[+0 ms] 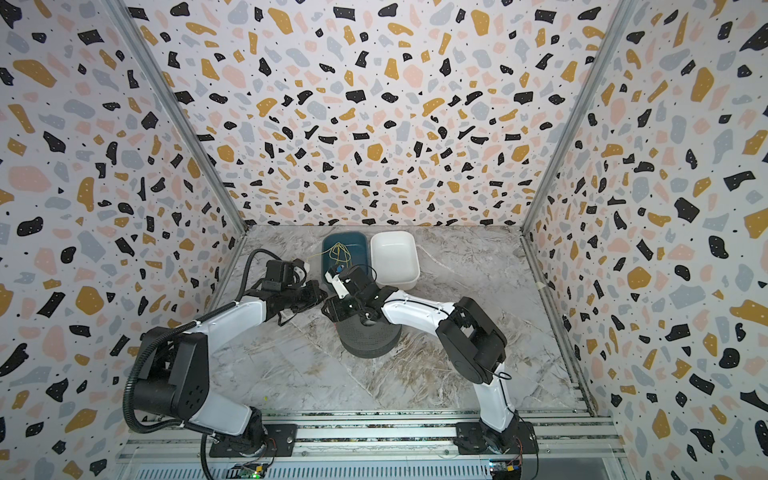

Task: Wrap the cables

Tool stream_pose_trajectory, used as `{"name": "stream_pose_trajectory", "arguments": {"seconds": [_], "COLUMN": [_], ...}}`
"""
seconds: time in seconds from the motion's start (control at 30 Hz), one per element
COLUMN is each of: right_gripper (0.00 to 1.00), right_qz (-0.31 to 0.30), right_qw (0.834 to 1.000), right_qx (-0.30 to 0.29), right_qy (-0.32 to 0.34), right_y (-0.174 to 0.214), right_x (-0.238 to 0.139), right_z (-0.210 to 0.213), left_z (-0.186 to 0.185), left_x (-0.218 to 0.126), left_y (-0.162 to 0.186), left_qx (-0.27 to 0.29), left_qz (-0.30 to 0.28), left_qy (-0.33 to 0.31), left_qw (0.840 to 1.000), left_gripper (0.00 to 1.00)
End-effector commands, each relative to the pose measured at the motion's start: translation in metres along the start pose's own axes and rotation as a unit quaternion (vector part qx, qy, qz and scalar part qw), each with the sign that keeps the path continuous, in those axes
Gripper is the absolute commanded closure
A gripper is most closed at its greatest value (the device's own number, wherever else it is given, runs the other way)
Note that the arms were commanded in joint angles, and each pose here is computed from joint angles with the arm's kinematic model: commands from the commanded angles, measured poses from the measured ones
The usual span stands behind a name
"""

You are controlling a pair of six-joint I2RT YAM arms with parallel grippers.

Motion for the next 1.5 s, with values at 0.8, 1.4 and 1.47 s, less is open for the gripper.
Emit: {"name": "stream_pose_trajectory", "arguments": {"seconds": [0.8,1.4,1.47], "right_gripper": [0.61,0.97,1.00], "right_qz": [-0.008,-0.059,-0.066], "right_qw": [0.998,0.996,0.996], "right_qx": [-0.004,0.042,0.054], "right_qy": [-0.063,-0.051,-0.041], "right_y": [-0.030,-0.038,-0.038], "right_x": [0.017,0.017,0.014], "right_z": [-0.043,-0.060,-0.065], "left_z": [-0.038,-0.033,-0.034], "left_x": [0.024,0.027,0.025], "left_y": [-0.033,-0.027,-0.028], "left_qx": [0.130,0.109,0.109], "left_qz": [-0.005,0.007,0.004], "left_qy": [0.052,0.039,0.038], "left_qw": [0.990,0.993,0.993], "left_gripper": [1.00,0.96,0.86]}}
Point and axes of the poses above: each gripper's point midway between its finger pads, its own x axis out along the fingers, its own z axis along the line the jaws close on, y = z × x, the point moved 10 cm from there along -x, back along the fingers, and after that the axes turned 4 degrees about x, right-handed, at the moved point
